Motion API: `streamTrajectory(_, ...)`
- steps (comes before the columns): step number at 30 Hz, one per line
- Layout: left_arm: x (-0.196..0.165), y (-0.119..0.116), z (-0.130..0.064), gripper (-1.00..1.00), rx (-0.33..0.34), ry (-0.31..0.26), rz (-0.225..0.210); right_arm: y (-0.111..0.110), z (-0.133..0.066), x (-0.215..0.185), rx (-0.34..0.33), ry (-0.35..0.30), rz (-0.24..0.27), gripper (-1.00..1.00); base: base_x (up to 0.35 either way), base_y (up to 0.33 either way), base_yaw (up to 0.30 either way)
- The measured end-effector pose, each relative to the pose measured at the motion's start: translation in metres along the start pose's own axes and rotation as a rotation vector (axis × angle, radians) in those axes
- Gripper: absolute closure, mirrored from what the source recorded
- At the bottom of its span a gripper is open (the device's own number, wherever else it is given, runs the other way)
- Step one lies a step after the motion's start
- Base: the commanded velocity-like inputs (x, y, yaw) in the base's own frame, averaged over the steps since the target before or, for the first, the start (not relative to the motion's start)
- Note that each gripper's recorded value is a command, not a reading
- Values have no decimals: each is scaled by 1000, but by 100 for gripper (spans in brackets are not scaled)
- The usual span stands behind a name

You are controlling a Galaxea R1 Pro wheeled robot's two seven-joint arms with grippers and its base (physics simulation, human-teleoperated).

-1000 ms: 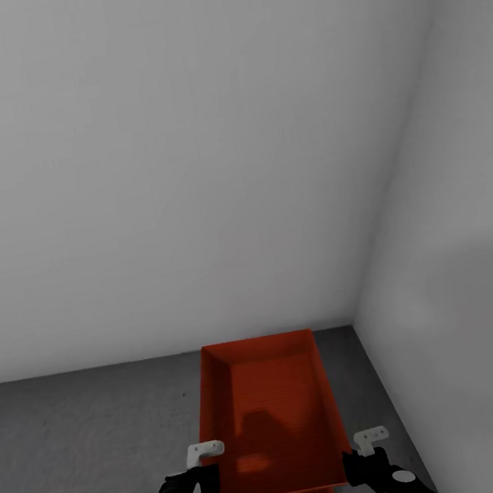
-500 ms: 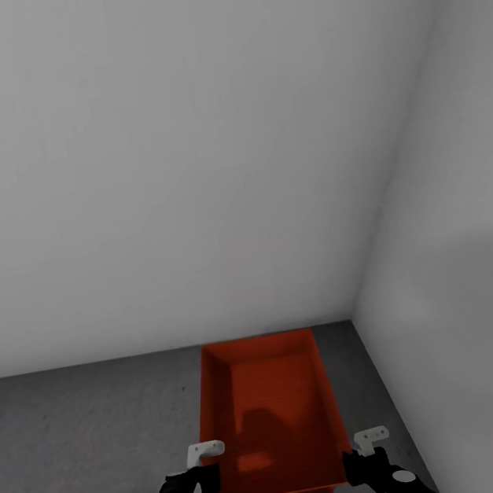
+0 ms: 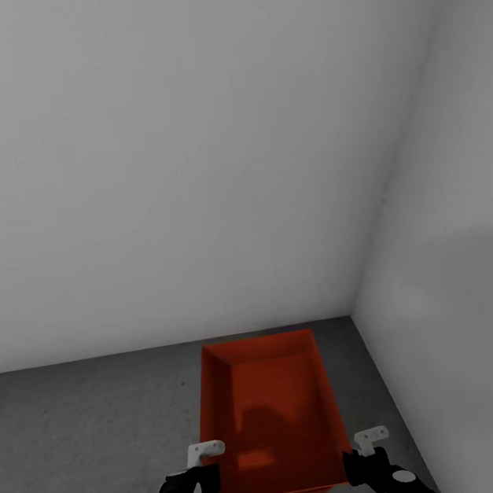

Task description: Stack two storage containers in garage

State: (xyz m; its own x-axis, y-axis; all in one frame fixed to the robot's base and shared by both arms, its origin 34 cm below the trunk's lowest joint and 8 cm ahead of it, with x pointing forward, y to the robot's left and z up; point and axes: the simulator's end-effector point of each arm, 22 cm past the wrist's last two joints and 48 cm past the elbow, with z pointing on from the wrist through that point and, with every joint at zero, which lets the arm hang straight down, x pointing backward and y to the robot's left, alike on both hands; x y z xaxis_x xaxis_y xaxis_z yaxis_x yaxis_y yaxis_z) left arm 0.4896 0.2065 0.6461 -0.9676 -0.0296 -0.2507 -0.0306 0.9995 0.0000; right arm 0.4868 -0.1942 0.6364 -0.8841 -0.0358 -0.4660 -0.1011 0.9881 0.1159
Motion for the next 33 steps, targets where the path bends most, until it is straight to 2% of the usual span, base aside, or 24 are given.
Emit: streamTrajectory(33,2,0,1,100,0,5,0,0,1,3,0,5,1,100,0,0,0)
